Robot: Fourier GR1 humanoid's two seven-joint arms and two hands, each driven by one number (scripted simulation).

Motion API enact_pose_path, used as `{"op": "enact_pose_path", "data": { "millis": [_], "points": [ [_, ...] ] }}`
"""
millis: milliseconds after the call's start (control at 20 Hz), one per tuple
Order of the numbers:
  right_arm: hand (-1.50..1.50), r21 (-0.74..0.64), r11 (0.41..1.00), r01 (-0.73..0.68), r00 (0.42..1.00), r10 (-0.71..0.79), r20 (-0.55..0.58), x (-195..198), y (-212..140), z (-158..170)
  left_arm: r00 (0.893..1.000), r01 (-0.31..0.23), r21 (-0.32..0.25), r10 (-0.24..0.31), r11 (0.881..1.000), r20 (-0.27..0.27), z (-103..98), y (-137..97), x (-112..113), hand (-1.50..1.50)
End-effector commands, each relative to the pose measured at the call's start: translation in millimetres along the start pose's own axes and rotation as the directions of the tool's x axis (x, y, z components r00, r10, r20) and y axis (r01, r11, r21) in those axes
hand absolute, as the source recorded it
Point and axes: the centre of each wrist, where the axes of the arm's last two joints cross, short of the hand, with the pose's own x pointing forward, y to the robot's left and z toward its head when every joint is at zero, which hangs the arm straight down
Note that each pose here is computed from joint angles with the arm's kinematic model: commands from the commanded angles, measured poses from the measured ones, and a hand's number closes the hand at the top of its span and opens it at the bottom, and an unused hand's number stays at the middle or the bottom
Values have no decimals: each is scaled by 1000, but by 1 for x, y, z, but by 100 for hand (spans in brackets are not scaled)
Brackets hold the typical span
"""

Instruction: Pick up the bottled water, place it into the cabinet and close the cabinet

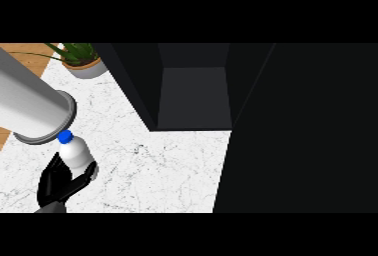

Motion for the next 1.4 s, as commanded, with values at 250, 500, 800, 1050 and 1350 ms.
{"op": "enact_pose_path", "data": {
  "millis": [250,500,800,1050,1350],
  "points": [
    [-150,-29,997,-67,996,68,55,28,-14,11,954,249,-79,-230,965,192,-12,-42,0,150],
    [-150,-40,997,-62,997,63,44,19,-10,5,952,219,-205,-163,954,258,-35,-88,5,150],
    [-150,-28,998,-52,997,54,54,20,-2,6,973,132,-382,-46,915,225,-31,-159,1,150],
    [-150,-6,1000,-22,999,22,45,23,0,18,980,63,-372,13,926,200,-37,-206,18,150],
    [-150,-54,998,-36,998,38,48,23,3,11,984,-14,-417,87,909,156,-45,-232,61,150]
  ]
}}
